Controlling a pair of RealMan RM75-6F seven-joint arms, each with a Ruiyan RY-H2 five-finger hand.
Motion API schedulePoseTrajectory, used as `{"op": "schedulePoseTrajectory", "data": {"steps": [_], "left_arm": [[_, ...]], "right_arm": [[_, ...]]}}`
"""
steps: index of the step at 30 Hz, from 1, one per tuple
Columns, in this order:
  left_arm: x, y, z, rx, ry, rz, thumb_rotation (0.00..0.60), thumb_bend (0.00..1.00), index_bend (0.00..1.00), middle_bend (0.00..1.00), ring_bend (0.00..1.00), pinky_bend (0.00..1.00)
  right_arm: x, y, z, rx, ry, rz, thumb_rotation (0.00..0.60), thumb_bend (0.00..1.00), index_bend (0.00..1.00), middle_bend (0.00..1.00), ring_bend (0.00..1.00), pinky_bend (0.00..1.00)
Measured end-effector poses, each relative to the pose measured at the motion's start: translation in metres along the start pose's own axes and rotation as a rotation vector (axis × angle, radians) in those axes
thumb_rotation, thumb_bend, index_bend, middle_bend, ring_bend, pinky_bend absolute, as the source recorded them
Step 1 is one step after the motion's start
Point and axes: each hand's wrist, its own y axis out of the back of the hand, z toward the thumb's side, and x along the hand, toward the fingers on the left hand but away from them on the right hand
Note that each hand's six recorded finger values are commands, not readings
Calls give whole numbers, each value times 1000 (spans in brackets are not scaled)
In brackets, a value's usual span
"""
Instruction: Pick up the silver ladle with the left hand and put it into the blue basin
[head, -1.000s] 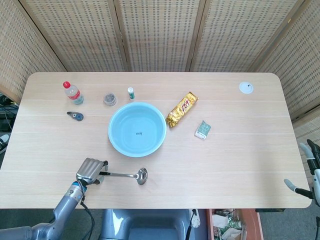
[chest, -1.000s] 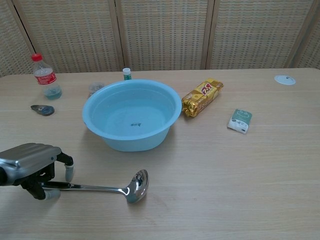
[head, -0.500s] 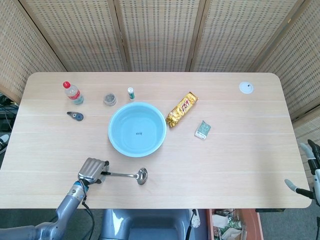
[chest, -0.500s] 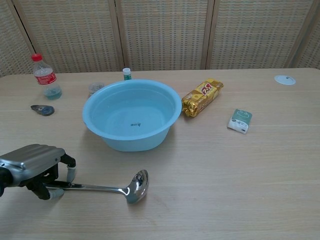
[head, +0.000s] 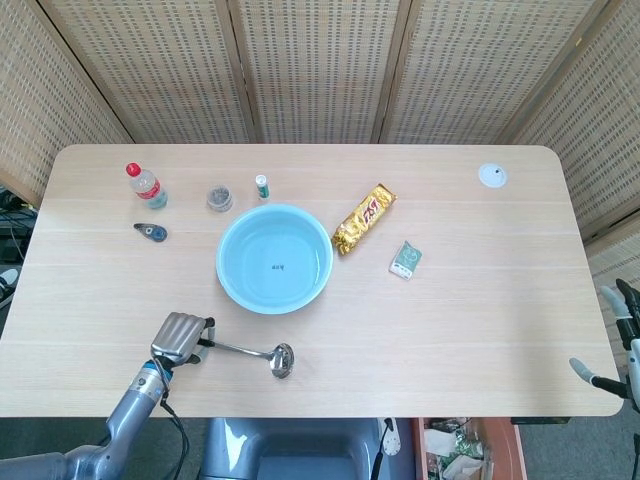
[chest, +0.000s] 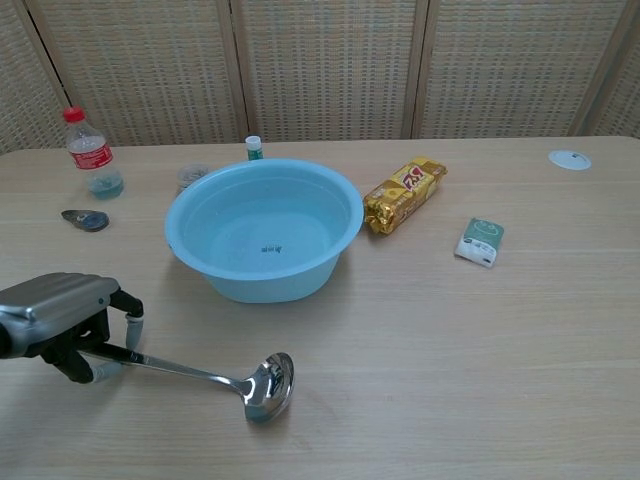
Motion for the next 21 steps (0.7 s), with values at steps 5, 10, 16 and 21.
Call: {"op": "schedulePoseTrajectory", "data": {"steps": [5, 10, 16, 21], "left_arm": [[-4, 17, -3, -25, -8, 30, 600, 584, 953, 1000, 989, 1000], [-9, 38, -3, -59, -42, 60, 600, 632, 976, 1000, 989, 1000], [-19, 72, -2, -76, -119, 119, 600, 636, 976, 1000, 989, 1000], [-23, 110, 4, -51, -167, 139, 600, 664, 976, 1000, 989, 1000]], "right_arm": [[0, 0, 0, -1, 0, 1, 600, 0, 0, 0, 0, 0], [0, 0, 0, -1, 0, 2, 600, 0, 0, 0, 0, 0], [0, -1, 1, 1, 0, 4, 600, 0, 0, 0, 0, 0], [0, -2, 1, 5, -1, 4, 600, 0, 0, 0, 0, 0]]}}
